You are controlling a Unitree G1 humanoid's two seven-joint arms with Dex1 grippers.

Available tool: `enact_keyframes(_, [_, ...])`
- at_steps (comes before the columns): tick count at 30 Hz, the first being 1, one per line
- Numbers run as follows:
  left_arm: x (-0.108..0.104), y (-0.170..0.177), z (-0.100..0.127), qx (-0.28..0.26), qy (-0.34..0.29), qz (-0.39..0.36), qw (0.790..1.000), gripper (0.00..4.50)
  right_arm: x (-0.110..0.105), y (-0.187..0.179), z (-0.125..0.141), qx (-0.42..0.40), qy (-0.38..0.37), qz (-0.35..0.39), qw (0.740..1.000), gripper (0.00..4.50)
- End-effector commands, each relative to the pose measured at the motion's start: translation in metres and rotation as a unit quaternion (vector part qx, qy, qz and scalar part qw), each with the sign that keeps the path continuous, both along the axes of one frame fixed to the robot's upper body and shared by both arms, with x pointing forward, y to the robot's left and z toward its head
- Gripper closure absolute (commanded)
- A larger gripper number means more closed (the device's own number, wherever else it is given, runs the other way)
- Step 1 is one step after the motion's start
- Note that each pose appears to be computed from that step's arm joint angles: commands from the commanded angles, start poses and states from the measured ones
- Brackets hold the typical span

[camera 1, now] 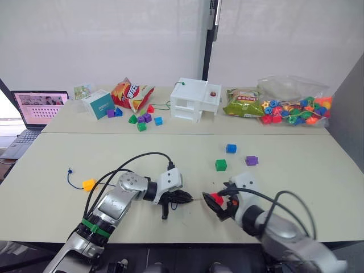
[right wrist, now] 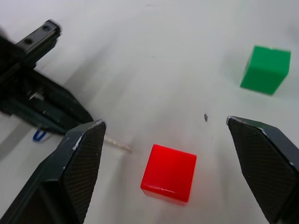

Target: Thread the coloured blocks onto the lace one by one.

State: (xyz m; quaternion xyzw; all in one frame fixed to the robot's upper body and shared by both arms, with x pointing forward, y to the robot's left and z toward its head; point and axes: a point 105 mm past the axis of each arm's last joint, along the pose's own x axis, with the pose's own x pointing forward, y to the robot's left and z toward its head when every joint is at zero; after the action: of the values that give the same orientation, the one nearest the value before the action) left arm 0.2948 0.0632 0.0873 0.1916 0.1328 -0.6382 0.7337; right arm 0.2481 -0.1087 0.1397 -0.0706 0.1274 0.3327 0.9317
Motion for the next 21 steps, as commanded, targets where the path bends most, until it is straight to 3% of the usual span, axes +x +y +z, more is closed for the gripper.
enact_keyframes(1, [-0.003, 0.001, 0.016, -0.016, -0.016, 0.001, 1.000, 4.50, -0.005, 0.003, 0.010, -0.035, 0.012, 0.154, 0.987, 0.05])
enact_keyframes(7, [-0.012, 0.002, 0.020, -0.014, -0.009, 0.004, 1.000, 4.50, 0.020, -0.014, -0.009, -0.146, 0.023, 0.296, 0.944, 0.05])
enact_keyframes(12, [-0.019, 0.002, 0.020, -0.011, -0.005, 0.006, 1.000, 4.50, 0.037, -0.021, -0.026, -0.200, 0.020, 0.365, 0.909, 0.05])
enact_keyframes(15, [-0.022, 0.003, 0.019, -0.008, -0.004, 0.009, 1.000, 4.50, 0.043, -0.018, -0.027, -0.197, 0.010, 0.383, 0.902, 0.05])
enact_keyframes(21, [-0.023, 0.002, 0.019, -0.006, -0.004, 0.013, 1.000, 4.50, 0.048, -0.018, -0.029, -0.192, -0.001, 0.392, 0.900, 1.93])
